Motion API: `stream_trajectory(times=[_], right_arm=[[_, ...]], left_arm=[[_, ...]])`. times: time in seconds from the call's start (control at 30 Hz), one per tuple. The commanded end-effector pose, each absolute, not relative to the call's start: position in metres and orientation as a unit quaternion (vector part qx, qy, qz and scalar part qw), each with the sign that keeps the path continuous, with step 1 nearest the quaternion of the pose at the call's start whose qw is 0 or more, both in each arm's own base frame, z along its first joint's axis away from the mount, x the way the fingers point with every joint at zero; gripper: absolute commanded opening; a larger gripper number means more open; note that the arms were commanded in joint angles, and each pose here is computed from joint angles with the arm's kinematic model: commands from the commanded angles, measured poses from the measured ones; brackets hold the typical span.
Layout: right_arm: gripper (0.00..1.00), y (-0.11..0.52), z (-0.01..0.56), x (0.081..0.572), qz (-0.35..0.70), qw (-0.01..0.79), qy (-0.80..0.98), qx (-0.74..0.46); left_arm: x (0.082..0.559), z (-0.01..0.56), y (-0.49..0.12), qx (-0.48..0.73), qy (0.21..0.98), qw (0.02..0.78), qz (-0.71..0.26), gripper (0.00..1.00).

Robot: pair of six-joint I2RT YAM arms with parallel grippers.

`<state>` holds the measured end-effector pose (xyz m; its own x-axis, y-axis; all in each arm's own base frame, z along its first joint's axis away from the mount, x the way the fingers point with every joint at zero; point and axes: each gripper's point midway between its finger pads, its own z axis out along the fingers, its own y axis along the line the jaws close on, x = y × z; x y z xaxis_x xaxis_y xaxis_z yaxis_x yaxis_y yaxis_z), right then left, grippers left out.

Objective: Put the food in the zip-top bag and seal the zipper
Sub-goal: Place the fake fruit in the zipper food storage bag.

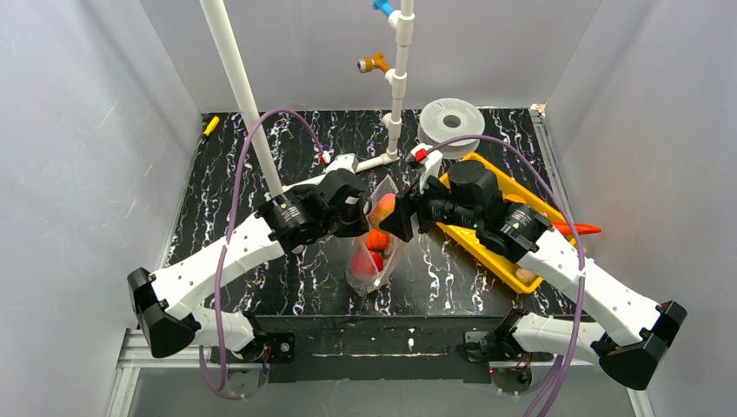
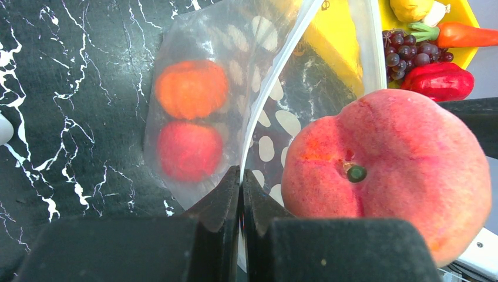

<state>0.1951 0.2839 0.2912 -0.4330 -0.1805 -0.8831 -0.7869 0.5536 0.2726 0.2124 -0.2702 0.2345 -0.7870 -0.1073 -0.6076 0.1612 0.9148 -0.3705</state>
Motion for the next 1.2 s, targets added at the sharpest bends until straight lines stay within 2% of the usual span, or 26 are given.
stream_trajectory(times=[0.0,0.27,0.4,0.63,0.77,1.17], right_arm=[[0.34,0.279,0.297,0.188,0.349,0.442,0.759,-0.327],[0.55,0.277,0.281,0.184,0.33,0.43,0.77,-0.336],[0.75,0.275,0.28,0.184,0.323,0.438,0.769,-0.337],[0.94,0.275,0.277,0.187,0.311,0.44,0.773,-0.334],[0.98,0.275,0.279,0.185,0.314,0.442,0.771,-0.335],[0.98,0.271,0.312,0.179,0.344,0.479,0.742,-0.319]], left_arm=[[0.214,0.243,-0.263,0.008,0.919,0.338,-0.204,0.0],[0.215,0.244,-0.264,0.009,0.919,0.338,-0.203,0.0],[0.215,0.243,-0.264,0.009,0.919,0.338,-0.203,0.0],[0.215,0.241,-0.264,0.009,0.92,0.336,-0.202,0.0],[0.216,0.241,-0.263,0.008,0.92,0.336,-0.202,0.0],[0.215,0.237,-0.263,0.007,0.922,0.331,-0.201,0.0]])
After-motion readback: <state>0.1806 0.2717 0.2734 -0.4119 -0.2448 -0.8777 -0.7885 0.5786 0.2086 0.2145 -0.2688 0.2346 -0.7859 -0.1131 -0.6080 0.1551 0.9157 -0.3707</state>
